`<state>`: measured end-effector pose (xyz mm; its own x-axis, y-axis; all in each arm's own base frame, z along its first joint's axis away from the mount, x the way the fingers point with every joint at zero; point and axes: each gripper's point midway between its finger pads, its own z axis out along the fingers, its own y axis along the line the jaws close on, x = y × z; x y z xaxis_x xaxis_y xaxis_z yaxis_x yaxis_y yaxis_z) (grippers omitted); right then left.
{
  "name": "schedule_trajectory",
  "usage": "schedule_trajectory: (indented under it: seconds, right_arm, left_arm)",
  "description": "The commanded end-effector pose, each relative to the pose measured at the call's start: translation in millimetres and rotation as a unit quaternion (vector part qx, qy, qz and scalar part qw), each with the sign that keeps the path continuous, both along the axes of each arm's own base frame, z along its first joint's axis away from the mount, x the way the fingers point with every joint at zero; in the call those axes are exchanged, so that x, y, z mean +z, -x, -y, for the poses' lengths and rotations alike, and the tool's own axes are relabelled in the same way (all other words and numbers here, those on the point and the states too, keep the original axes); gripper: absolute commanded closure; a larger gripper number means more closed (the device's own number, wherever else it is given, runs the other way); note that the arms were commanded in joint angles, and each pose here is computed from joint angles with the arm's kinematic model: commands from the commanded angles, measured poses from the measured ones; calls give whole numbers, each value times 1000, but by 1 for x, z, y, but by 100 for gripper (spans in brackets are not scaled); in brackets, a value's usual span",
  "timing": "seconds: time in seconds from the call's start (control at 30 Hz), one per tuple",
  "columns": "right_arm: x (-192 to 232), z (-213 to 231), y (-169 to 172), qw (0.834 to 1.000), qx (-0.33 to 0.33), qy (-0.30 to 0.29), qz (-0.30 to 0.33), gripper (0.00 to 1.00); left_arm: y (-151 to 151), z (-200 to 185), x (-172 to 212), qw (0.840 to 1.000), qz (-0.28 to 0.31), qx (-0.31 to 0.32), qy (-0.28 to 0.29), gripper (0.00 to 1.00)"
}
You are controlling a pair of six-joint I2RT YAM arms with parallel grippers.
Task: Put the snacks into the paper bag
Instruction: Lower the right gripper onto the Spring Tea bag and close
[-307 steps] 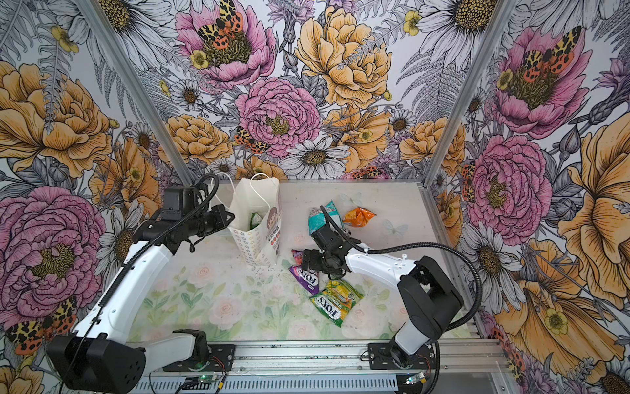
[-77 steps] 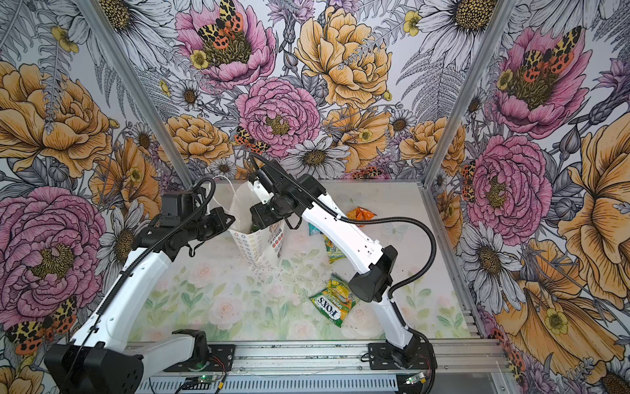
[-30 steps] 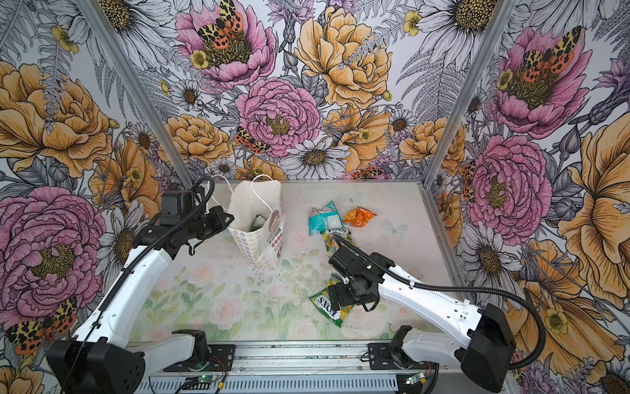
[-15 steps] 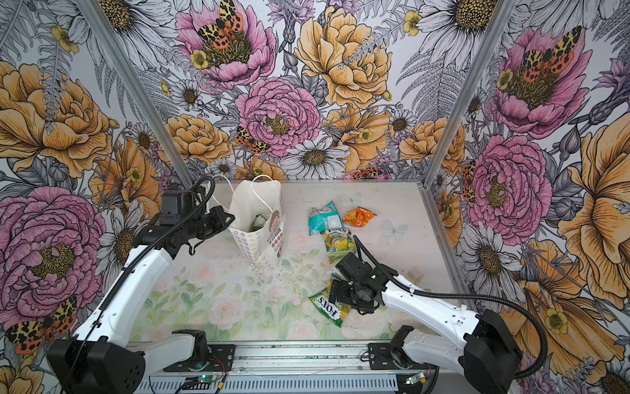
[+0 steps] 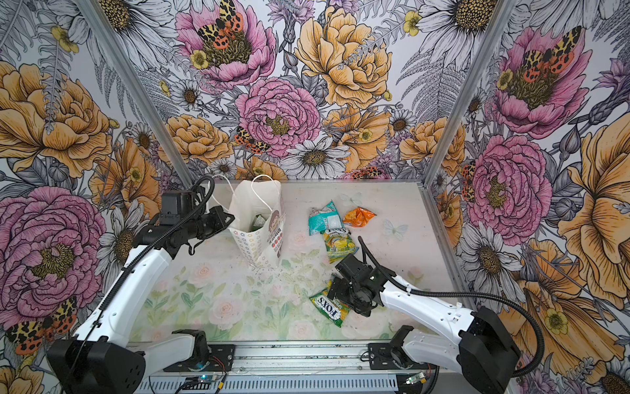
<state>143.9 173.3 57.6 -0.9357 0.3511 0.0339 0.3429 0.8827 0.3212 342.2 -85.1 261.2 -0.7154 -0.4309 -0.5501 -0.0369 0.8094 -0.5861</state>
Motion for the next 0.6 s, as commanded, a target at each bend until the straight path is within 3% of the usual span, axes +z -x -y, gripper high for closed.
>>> schedule_trajectory:
  seconds: [0.0,0.57]
  right_arm:
    - [-11,1,0,1000,-11,11,-15,2]
    - [-22,-7,-41,998,-6,69,12,3]
  left_arm:
    - [-1,-1,-5,1000,-7,-4,-4,100]
    - [-1,-2,-9,1000,-13,-3,-4,100]
